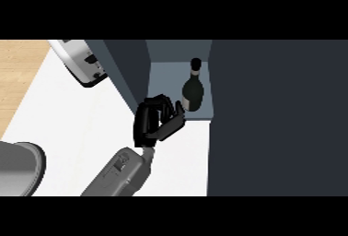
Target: Pick up the wine, place it into the cabinet and close the cabinet
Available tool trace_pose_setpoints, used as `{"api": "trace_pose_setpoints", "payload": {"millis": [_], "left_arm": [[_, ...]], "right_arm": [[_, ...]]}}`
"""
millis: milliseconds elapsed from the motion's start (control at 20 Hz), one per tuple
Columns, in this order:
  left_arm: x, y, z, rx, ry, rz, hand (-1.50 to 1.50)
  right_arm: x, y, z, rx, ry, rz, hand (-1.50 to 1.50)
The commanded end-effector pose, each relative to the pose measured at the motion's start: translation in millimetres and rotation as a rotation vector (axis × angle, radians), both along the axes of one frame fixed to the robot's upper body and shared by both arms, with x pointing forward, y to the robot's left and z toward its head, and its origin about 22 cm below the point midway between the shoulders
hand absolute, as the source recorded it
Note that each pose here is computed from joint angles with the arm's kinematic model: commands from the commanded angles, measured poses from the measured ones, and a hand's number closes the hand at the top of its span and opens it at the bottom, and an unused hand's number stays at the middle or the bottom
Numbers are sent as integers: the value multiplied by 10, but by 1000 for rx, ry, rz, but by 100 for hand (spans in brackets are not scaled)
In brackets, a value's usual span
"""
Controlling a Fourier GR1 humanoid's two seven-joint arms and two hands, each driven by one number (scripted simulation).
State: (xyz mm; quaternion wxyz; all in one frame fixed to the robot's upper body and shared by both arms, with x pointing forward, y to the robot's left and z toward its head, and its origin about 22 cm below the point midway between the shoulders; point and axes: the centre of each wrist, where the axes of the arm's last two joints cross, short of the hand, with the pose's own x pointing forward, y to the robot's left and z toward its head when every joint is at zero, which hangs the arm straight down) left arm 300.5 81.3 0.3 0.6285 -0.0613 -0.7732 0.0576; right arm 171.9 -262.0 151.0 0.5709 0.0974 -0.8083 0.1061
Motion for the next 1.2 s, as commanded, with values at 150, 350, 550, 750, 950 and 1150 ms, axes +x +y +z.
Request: {"api": "trace_pose_setpoints", "payload": {"millis": [150,350,550,750,950,1150], "left_arm": [[-34,39,-447,17,51,13,150],[40,118,-479,-32,58,36,150],[33,175,-610,-117,62,64,150],[274,278,-495,-165,73,10,150],[367,154,-524,-126,72,29,150],[540,178,-469,-139,79,6,150]], "right_arm": [[172,34,109,12,9,-6,-150],[-208,162,31,24,-5,-11,-150],[157,146,-18,15,16,8,-150],[-61,-147,21,7,3,-11,-150],[92,122,102,25,10,1,-150],[42,61,-93,30,9,18,-150]]}}
